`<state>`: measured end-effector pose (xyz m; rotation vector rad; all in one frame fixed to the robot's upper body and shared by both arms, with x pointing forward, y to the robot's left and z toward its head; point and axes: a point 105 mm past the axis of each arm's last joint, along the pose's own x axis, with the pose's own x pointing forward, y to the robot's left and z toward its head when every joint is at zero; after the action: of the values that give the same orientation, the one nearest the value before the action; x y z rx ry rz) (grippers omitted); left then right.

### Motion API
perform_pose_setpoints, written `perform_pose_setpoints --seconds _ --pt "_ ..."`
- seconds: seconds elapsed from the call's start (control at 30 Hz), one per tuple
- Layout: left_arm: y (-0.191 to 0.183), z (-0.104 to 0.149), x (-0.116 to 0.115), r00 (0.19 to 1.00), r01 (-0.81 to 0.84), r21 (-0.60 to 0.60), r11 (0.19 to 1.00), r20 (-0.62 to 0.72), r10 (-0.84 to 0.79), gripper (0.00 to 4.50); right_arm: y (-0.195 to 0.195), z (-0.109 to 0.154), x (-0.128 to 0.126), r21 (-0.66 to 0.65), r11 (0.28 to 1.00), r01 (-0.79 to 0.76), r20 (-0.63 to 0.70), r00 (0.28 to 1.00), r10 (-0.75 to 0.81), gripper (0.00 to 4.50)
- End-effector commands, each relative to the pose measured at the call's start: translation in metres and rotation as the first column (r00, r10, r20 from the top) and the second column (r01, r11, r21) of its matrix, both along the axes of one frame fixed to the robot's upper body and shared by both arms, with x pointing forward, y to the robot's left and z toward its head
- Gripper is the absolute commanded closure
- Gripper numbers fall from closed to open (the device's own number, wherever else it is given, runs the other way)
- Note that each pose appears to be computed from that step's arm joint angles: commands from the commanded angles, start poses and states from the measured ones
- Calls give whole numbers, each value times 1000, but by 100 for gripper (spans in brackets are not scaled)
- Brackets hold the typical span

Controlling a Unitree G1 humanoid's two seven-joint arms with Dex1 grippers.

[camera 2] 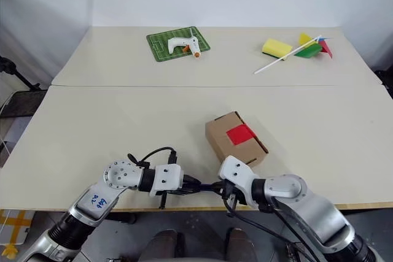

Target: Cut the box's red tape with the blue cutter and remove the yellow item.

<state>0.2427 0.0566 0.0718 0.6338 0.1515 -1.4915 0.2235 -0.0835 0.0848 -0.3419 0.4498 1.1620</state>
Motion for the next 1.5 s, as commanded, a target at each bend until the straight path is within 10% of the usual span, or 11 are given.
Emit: perform_pose_setpoints --seconds 0.03,0.4,0.63,0.83,1.5 --pt "3 -25 -8 997 -12 71 997 -73 18 404 3 -5 -4 3 1000 7 -33 999 -7 450" --pt "8 0 6 997 -30 -101 994 74 38 404 -20 55 -34 289 956 44 -138 990 -4 415" --pt "23 70 9 924 85 -363 928 377 63 404 -49 122 -57 524 843 125 -299 953 45 201" --pt "22 98 15 861 158 -340 927 507 39 404 -61 149 -22 514 797 317 -347 927 -145 3" --pt "-8 103 23 842 218 -370 903 540 18 404 -38 123 20 309 878 366 -461 865 -198 3"
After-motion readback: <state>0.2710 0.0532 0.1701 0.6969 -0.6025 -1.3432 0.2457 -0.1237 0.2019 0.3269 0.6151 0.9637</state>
